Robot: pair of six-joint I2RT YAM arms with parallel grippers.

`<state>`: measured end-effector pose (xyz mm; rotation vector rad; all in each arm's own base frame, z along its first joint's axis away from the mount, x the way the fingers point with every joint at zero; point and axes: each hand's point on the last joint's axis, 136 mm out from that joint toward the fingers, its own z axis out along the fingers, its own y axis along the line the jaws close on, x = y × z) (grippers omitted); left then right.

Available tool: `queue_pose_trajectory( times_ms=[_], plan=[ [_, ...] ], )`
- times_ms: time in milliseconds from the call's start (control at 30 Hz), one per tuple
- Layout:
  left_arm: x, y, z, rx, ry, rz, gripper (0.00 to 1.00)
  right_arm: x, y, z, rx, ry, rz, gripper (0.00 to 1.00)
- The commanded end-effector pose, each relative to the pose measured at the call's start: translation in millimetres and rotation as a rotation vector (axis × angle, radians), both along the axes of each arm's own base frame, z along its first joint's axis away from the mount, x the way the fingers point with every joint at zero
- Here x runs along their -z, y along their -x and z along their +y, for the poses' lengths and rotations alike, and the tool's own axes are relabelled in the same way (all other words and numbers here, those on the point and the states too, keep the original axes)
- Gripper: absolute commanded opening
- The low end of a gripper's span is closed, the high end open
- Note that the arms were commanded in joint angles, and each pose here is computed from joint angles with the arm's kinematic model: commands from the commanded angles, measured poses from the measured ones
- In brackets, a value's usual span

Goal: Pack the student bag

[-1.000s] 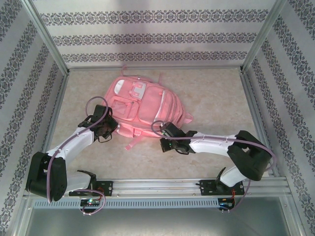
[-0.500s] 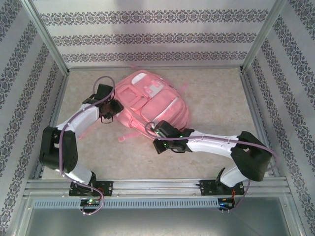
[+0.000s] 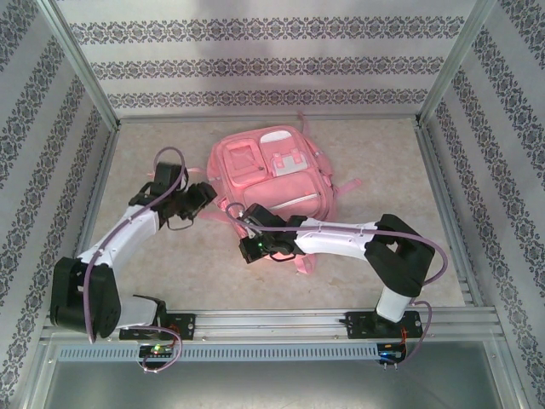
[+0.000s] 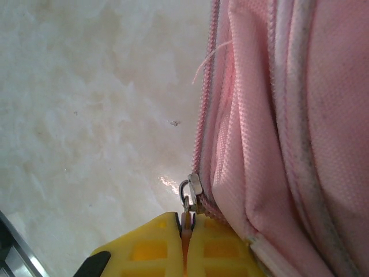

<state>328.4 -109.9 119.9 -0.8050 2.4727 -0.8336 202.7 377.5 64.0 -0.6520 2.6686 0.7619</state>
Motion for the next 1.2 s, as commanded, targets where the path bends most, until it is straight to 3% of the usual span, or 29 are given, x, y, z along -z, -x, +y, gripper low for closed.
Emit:
queue_pose_trajectory(
  times_ms=[0, 300, 667, 800, 1000, 1167],
  plan=[
    [6.6, 0.6, -22.3, -0.046, 0.151, -0.006, 0.52, -15.3, -4.4, 16.6, 0.018, -0.084, 0.01, 0.0],
    [33.1, -1.6, -57.8, 0.016, 0.181, 0.016, 0.48, -6.9, -3.1, 10.9, 0.056, -0.083, 0.029, 0.0],
    [61.6, 6.3, -59.2, -0.001, 0.185, 0.069, 0.24, -8.1, -5.7, 10.0, 0.075, -0.107, 0.04, 0.0],
    [69.7, 4.1, -58.3, -0.017, 0.181, 0.083, 0.23, -5.9, -5.6, 11.2, 0.078, -0.109, 0.053, 0.0],
    [71.1, -4.6, -56.4, -0.01, 0.138, 0.081, 0.14, 6.2, 0.5, 2.8, 0.085, -0.044, 0.078, 0.0],
    [71.6, -4.6, -48.5, -0.019, 0.087, 0.079, 0.11, 18.8, 16.2, -18.7, 0.051, 0.103, 0.081, 0.0]
  ],
)
